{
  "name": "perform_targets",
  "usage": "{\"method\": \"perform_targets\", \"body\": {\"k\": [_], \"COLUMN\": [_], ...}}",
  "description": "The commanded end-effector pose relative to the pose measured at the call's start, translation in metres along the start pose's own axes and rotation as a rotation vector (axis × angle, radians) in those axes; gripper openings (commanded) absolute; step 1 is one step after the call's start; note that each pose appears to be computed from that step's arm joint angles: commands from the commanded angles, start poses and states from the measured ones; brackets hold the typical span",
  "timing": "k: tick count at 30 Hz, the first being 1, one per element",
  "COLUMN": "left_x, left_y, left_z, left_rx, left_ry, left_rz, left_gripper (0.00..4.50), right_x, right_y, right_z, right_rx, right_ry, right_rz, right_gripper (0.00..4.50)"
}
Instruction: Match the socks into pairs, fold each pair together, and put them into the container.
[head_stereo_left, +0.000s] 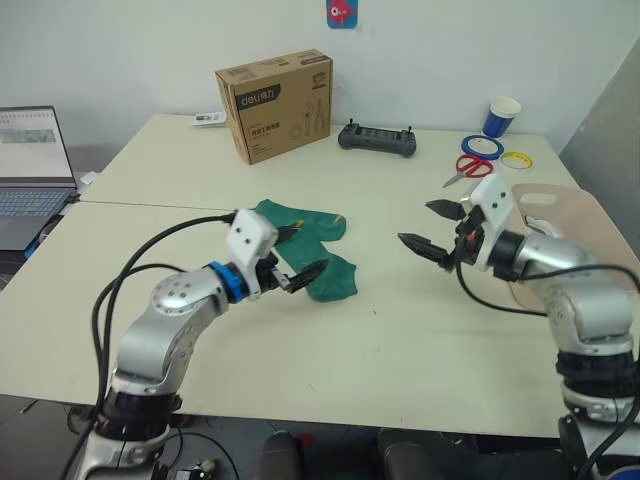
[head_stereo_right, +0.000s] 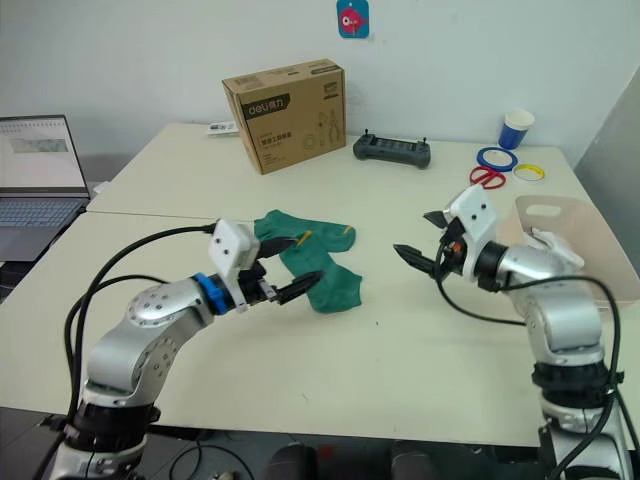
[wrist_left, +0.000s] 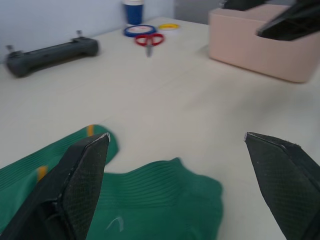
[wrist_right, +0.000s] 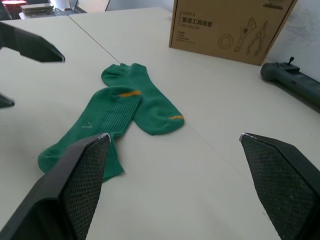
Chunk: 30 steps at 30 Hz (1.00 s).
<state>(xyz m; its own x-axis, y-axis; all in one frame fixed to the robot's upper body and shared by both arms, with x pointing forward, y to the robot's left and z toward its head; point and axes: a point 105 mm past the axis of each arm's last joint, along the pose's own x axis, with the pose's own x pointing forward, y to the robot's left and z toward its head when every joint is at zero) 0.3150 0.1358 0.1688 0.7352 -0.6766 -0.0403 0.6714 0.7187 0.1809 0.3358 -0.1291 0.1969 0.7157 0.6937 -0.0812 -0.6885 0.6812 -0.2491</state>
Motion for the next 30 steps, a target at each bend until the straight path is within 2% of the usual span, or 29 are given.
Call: {"method": "perform_targets", "body": {"k": [1,4,8,11,14,17,22,27,30], "left_x": [-0.027,-0.052,-0.089,-0.102,-0.103,-0.09,-0.059,-0.028,-0.013], "left_y": [0.014,0.032,0.045,0.046,0.045,0.041,0.02,-0.003,-0.008], "left_z": [-0.007,-0.028,-0.072,-0.09,-0.095,-0.083,-0.063,-0.049,-0.052], "left_rx": [-0.049,-0.088,-0.122,-0.114,-0.106,-0.082,-0.004,0.141,0.217], "left_ry": [-0.048,-0.024,0.11,0.174,0.197,0.159,0.143,0.178,0.217], "left_rz": [0.238,0.447,0.616,0.642,0.631,0.545,0.268,-0.037,-0.131], "left_gripper": [4.5,4.5,4.5,4.5,4.5,4.5,4.5,4.5,4.5], "right_x": [-0.005,-0.013,-0.023,-0.025,-0.024,-0.023,-0.015,-0.003,-0.002], "right_y": [0.005,0.009,0.009,0.007,0.008,0.005,0.009,0.027,0.035], "right_z": [-0.029,-0.058,-0.089,-0.097,-0.093,-0.085,-0.069,-0.051,-0.052], "right_rx": [-0.017,-0.017,-0.042,-0.023,-0.037,-0.05,-0.053,-0.045,-0.06], "right_ry": [-0.027,0.002,0.066,0.071,0.063,0.05,0.058,0.078,0.108], "right_rz": [-0.14,-0.215,-0.291,-0.32,-0.311,-0.297,-0.177,0.097,0.223], "right_gripper": [4.48,4.48,4.48,4.48,4.48,4.48,4.48,4.48,4.48]}}
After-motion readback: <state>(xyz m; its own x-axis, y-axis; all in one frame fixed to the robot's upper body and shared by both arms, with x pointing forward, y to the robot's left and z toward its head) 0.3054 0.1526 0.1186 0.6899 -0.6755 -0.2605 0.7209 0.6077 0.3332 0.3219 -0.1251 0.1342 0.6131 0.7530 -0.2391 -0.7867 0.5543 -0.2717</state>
